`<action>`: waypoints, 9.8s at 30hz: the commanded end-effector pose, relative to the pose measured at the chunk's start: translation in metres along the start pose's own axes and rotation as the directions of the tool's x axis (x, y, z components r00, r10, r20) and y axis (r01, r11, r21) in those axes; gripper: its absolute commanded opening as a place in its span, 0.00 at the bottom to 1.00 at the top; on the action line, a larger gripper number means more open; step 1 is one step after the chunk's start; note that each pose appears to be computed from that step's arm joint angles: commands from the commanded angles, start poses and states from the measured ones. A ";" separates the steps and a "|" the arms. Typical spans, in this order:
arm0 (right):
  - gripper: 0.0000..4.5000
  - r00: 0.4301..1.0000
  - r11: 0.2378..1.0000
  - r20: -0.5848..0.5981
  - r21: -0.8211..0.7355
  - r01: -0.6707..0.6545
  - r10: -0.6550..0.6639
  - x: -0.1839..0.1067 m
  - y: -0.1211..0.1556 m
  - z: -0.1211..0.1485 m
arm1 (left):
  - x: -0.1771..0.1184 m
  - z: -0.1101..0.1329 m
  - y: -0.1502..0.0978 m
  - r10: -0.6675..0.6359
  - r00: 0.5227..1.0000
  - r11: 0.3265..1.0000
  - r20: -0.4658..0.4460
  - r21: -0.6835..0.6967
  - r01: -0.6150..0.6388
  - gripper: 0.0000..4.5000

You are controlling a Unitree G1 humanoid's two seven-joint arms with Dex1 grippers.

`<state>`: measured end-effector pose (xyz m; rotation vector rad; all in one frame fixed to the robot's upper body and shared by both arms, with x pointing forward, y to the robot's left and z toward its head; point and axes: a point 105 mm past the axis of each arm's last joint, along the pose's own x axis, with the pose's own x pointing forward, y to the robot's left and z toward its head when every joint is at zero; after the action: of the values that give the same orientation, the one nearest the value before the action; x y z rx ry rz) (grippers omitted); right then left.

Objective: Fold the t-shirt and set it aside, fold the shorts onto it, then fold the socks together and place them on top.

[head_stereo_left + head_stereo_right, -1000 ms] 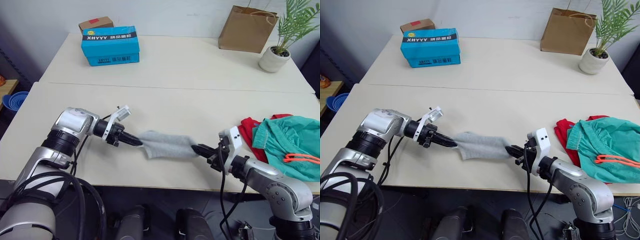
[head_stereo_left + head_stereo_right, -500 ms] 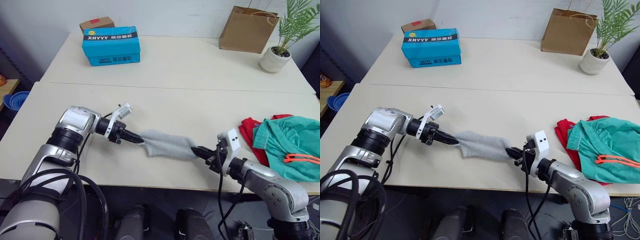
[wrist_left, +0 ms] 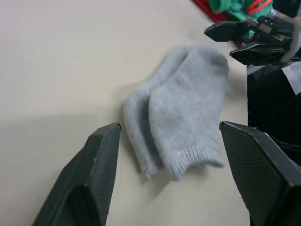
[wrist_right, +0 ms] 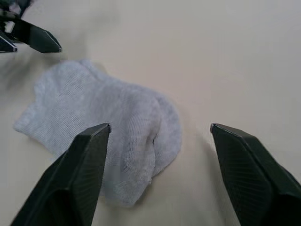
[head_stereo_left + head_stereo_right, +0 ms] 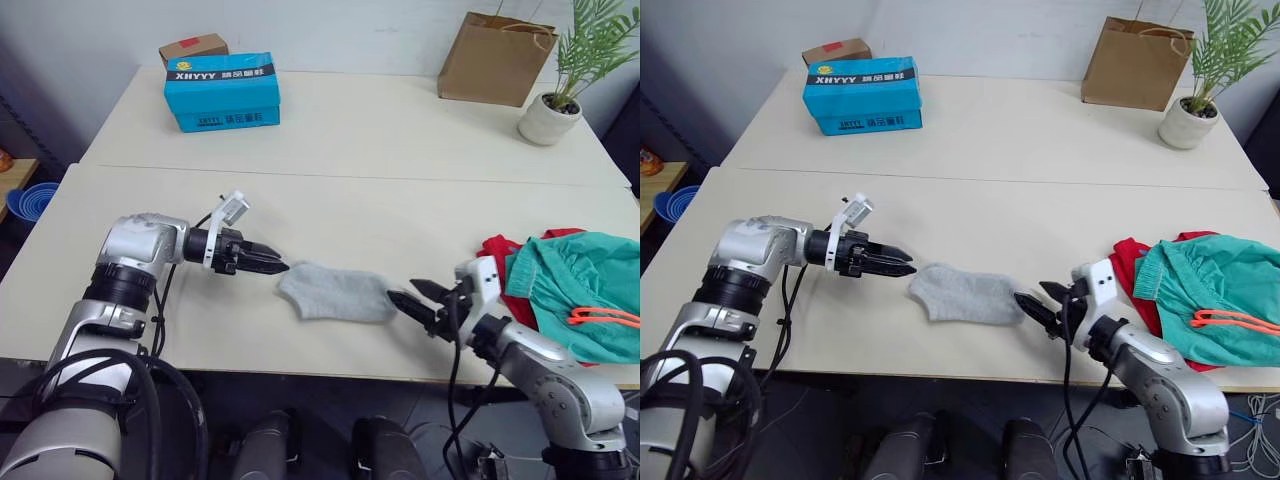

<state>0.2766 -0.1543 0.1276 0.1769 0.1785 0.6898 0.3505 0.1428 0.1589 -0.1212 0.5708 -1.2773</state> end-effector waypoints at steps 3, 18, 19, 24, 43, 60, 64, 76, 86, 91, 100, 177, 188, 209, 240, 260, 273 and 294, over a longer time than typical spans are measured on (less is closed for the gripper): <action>0.59 0.969 0.944 0.060 -0.246 -0.219 0.241 -0.002 0.043 0.020 | 0.009 0.020 -0.044 -0.168 0.973 0.958 0.159 0.259 0.123 0.75; 0.00 0.994 0.841 -0.017 -0.531 -0.103 0.112 0.051 0.026 -0.035 | 0.086 -0.045 -0.001 0.185 0.950 0.903 0.252 0.337 -0.266 0.01; 0.00 0.995 0.845 -0.006 -0.529 -0.084 0.095 0.050 0.022 -0.034 | 0.086 -0.049 0.000 0.191 0.951 0.905 0.244 0.330 -0.267 0.01; 0.00 1.000 0.867 0.019 -0.498 -0.008 0.020 0.034 0.000 -0.034 | 0.085 -0.058 0.001 0.206 0.951 0.913 0.230 0.304 -0.271 0.01; 0.67 0.996 0.898 -0.084 0.433 0.075 -0.043 0.001 0.017 -0.028 | 0.058 -0.020 -0.018 0.049 0.936 0.873 0.348 0.441 -0.209 0.00; 0.47 0.994 0.844 -0.111 0.534 0.053 0.008 0.059 0.025 -0.024 | 0.070 -0.046 -0.003 0.089 0.963 0.879 0.254 0.434 -0.195 0.00; 0.14 0.996 0.856 -0.084 0.513 0.064 -0.024 0.055 0.017 -0.018 | 0.076 -0.045 -0.007 0.071 0.967 0.877 0.246 0.446 -0.178 0.00; 0.00 0.981 0.950 -0.105 0.250 0.185 -0.163 0.012 -0.021 0.013 | 0.120 -0.022 -0.031 -0.018 0.968 0.865 0.251 0.489 -0.111 0.00; 0.00 0.968 0.991 -0.212 -0.006 0.133 -0.131 0.026 0.004 0.023 | 0.122 -0.029 -0.016 0.074 0.965 0.902 0.251 0.397 -0.172 0.00; 0.00 0.962 0.986 -0.239 -0.136 0.099 -0.130 0.041 0.018 0.019 | 0.114 -0.031 -0.003 0.138 0.963 0.893 0.233 0.392 -0.223 0.00; 0.00 0.971 0.994 -0.222 -0.073 0.077 -0.092 0.058 0.029 0.013 | 0.110 -0.041 0.003 0.165 0.964 0.920 0.209 0.321 -0.227 0.00; 0.13 0.939 0.903 0.025 -0.287 -0.321 0.342 0.082 0.049 -0.010 | 0.115 0.004 -0.025 0.009 0.957 0.912 0.290 0.389 -0.127 0.00; 0.47 0.898 0.868 0.033 -0.277 -0.413 0.438 0.056 0.060 0.016 | 0.118 -0.004 -0.018 0.032 0.952 0.925 0.303 0.352 -0.143 0.00; 0.01 0.915 0.859 -0.081 -0.320 -0.400 0.396 0.042 0.048 -0.031 | 0.114 -0.013 -0.017 0.024 0.944 0.932 0.329 0.334 -0.140 0.00; 0.51 0.968 0.965 -0.140 0.192 -0.180 0.208 0.026 -0.035 0.026 | 0.045 -0.006 -0.052 -0.112 0.925 0.857 0.362 0.507 -0.095 0.20; 0.69 0.826 0.884 -0.407 0.418 -0.211 0.390 0.102 0.015 -0.009 | 0.008 -0.038 -0.069 -0.086 0.909 0.863 0.408 0.486 -0.137 1.00; 0.00 0.792 0.863 -0.349 0.276 -0.424 0.501 0.029 0.025 0.021 | 0.006 -0.011 -0.091 -0.147 0.841 0.845 0.521 0.508 -0.167 1.00; 0.00 0.871 0.963 -0.414 -0.071 0.261 -0.266 -0.191 -0.144 0.114 | 0.034 -0.006 -0.119 -0.249 0.816 0.881 0.522 0.471 -0.032 1.00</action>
<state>0.2430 -0.3879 0.2295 0.0295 0.6040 0.4740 0.2537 0.0768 0.1795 -0.1476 -0.2332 -1.3686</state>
